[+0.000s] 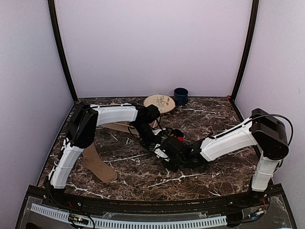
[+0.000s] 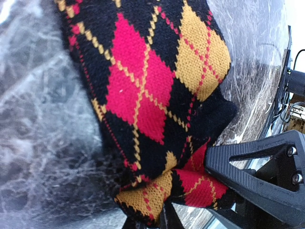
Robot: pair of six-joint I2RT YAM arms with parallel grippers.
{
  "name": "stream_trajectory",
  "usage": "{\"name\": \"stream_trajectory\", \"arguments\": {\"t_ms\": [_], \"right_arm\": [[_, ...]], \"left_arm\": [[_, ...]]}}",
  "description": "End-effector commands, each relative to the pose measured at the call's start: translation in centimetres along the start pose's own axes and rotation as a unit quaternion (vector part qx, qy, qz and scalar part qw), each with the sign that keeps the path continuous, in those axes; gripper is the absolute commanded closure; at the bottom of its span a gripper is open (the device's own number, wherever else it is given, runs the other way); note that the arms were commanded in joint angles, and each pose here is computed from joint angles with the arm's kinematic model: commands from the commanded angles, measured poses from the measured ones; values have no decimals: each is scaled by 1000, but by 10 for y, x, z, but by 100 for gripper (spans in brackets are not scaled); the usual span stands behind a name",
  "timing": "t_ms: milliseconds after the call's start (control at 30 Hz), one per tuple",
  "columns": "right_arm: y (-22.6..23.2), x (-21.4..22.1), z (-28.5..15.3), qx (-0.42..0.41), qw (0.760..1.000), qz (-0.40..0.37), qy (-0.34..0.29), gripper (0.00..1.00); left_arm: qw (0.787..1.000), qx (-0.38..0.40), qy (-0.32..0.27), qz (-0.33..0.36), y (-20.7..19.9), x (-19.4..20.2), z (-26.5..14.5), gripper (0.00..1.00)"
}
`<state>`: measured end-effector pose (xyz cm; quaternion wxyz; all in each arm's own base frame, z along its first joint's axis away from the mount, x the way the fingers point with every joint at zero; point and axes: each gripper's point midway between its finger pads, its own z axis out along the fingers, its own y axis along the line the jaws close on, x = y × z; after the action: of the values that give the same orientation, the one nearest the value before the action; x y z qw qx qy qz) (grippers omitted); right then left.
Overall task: Roll the socks
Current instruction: Roll the sock at the center of the board.
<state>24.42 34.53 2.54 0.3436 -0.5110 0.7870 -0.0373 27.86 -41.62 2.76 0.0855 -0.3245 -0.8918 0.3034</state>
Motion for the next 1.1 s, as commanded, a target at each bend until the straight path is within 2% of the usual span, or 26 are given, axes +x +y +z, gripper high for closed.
{"name": "stream_trajectory", "arguments": {"t_ms": [0,200,233,400,533,633,833,967,1067], "right_arm": [[4,58,14,-19,995,-3,103,63],[0,51,15,-17,995,7,100,63],[-2,51,14,-12,995,12,99,59],[-9,42,-2,7,997,29,76,25],[-10,30,-15,0,997,47,58,15],[-11,17,-22,-8,997,67,44,0],[-18,-4,-31,-5,992,129,-1,0],[-9,-14,-32,-38,991,128,-18,1],[-5,-18,-26,-23,996,89,-6,14]], "left_arm": [[999,-15,25,-16,13,11,4,90],[999,-15,27,-17,13,12,6,89],[999,-17,28,-19,15,13,6,89],[999,-24,34,-23,19,16,8,89],[999,-27,37,-24,20,18,10,89],[999,-27,39,-24,21,20,10,89],[998,-29,45,-25,23,23,12,89],[998,-28,47,-22,23,24,13,89],[998,-27,47,-21,23,24,13,89]]}}
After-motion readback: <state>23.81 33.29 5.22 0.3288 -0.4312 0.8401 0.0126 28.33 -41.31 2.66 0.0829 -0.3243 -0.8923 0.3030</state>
